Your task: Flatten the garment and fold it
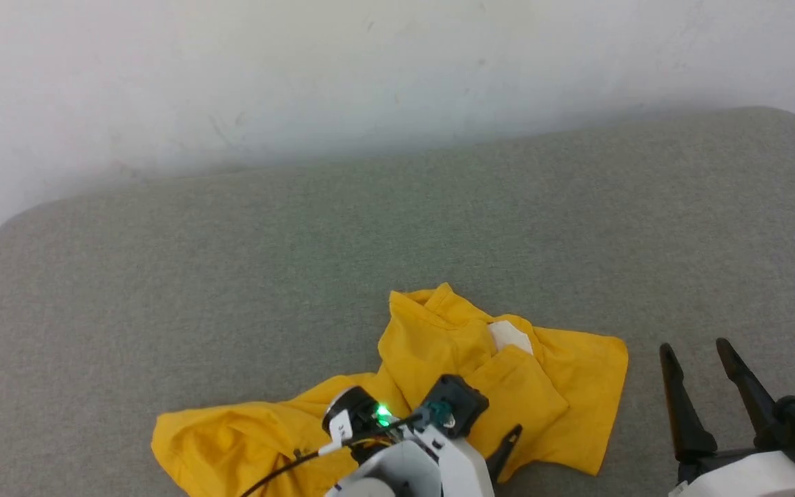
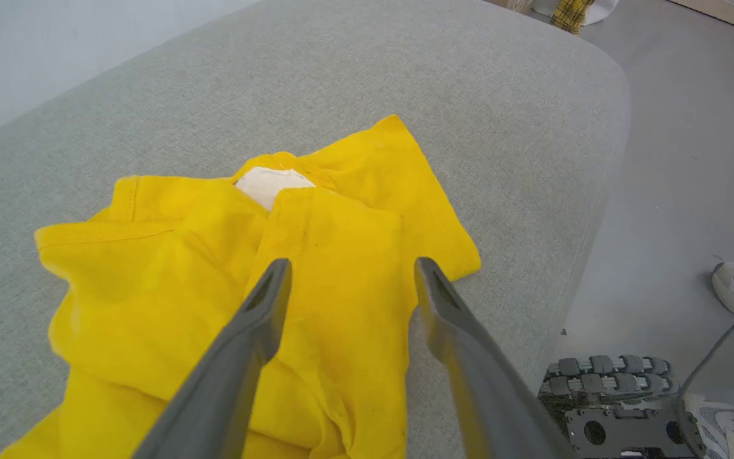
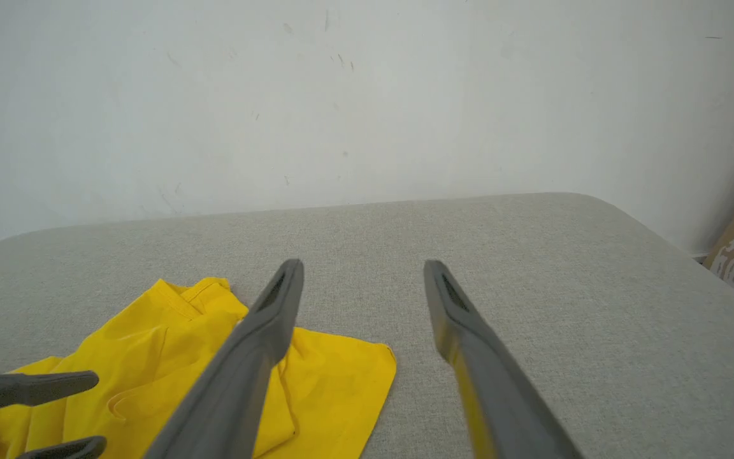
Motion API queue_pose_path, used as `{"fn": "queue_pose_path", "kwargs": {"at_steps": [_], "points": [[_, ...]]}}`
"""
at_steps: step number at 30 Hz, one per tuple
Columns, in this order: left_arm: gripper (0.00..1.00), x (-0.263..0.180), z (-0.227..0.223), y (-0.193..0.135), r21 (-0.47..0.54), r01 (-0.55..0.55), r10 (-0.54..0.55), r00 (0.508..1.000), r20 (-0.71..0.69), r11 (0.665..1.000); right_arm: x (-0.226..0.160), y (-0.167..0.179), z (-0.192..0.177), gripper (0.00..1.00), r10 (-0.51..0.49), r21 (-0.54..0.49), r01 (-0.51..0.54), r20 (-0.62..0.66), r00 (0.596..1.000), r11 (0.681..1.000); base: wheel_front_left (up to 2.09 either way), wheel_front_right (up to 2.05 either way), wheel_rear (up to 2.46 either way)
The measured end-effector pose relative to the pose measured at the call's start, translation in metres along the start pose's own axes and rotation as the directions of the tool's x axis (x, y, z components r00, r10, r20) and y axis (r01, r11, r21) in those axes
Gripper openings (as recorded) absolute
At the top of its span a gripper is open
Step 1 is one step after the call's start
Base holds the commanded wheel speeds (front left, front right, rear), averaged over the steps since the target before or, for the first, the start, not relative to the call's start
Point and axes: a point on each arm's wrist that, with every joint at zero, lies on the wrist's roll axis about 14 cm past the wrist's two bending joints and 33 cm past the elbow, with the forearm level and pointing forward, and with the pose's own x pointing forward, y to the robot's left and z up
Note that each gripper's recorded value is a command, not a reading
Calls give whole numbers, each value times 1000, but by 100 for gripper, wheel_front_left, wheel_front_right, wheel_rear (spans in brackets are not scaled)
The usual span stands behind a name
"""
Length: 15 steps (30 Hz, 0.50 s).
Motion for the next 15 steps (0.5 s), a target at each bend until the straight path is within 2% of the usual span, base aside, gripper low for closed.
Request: {"fn": "queue_pose_path", "kwargs": {"at_steps": [8, 9, 10, 11, 15], "points": [[100, 16, -43, 14, -20, -37, 32, 976, -216, 999, -5, -8, -1, 100, -30, 0, 30, -5, 1000, 1000, 0, 0, 0], [64, 17, -46, 13, -23, -36, 29, 972, -231, 999, -6, -9, -2, 100, -35, -1, 35, -7, 999, 999, 0, 0, 0], [11, 18, -50, 12, -27, -32, 25, 969, -245, 999, -6, -10, -2, 100, -39, 0, 39, -10, 999, 999, 0, 0, 0], [0, 18, -53, 12, -29, -27, 19, 966, -256, 999, -7, -11, -3, 100, -41, 2, 42, -12, 999, 999, 0, 0, 0], [0, 18, -57, 16, -19, -36, 29, 963, -267, 999, -9, -14, -2, 100, -50, 9, 50, -10, 999, 999, 0, 0, 0]]}}
